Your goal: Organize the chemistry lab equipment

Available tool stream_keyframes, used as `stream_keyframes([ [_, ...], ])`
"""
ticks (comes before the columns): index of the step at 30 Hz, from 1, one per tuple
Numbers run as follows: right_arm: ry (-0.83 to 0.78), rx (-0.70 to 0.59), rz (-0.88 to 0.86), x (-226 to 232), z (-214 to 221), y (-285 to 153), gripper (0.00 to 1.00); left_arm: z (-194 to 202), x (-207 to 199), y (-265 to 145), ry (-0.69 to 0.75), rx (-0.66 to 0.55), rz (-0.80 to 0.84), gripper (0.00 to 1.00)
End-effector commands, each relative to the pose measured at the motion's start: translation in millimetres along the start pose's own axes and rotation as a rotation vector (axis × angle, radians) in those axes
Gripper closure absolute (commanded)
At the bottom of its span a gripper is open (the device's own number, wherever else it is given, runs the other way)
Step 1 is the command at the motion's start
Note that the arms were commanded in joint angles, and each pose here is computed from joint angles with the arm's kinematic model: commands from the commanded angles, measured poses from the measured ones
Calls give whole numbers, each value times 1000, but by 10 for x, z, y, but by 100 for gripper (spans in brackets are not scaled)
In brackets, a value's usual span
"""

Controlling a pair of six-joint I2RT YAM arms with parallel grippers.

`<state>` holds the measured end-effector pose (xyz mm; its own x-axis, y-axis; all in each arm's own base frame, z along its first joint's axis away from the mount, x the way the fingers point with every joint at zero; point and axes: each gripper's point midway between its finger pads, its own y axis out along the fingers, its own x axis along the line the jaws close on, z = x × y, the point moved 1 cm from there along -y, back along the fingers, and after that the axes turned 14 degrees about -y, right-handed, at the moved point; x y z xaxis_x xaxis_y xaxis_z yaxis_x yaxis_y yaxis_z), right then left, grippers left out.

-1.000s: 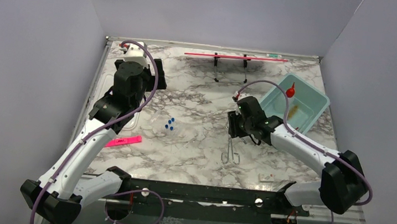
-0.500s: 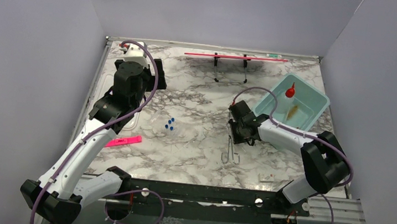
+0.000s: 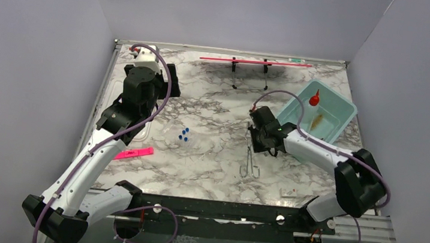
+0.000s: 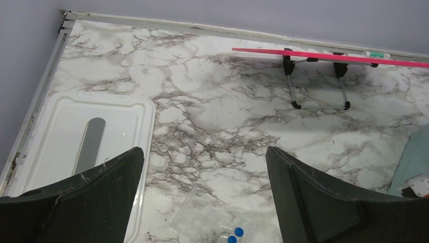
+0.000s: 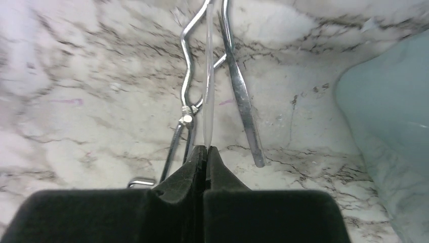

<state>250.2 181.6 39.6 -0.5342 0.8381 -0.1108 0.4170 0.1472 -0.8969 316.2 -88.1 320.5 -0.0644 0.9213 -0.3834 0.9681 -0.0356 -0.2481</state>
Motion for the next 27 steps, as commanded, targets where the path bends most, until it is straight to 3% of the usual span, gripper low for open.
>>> stream_keyframes([
  [1, 14, -269, -11, -41, -594, -537, 98, -171, -78, -69, -19, -50, 29, 6],
  [7, 177, -617, 71, -310, -1087, -1367, 99, -180, -69, -83, -19, -54, 27, 6],
  [12, 341, -748, 249, -710, -1140, -1832, 99, -177, -71, -81, -19, -53, 28, 6],
  [18, 500, -715, 493, -1127, -988, -2060, 99, -163, -76, -75, -22, -48, 30, 6],
  [27, 667, -522, 621, -1676, -704, -1868, 99, -145, -105, -67, -26, -37, 43, 6],
])
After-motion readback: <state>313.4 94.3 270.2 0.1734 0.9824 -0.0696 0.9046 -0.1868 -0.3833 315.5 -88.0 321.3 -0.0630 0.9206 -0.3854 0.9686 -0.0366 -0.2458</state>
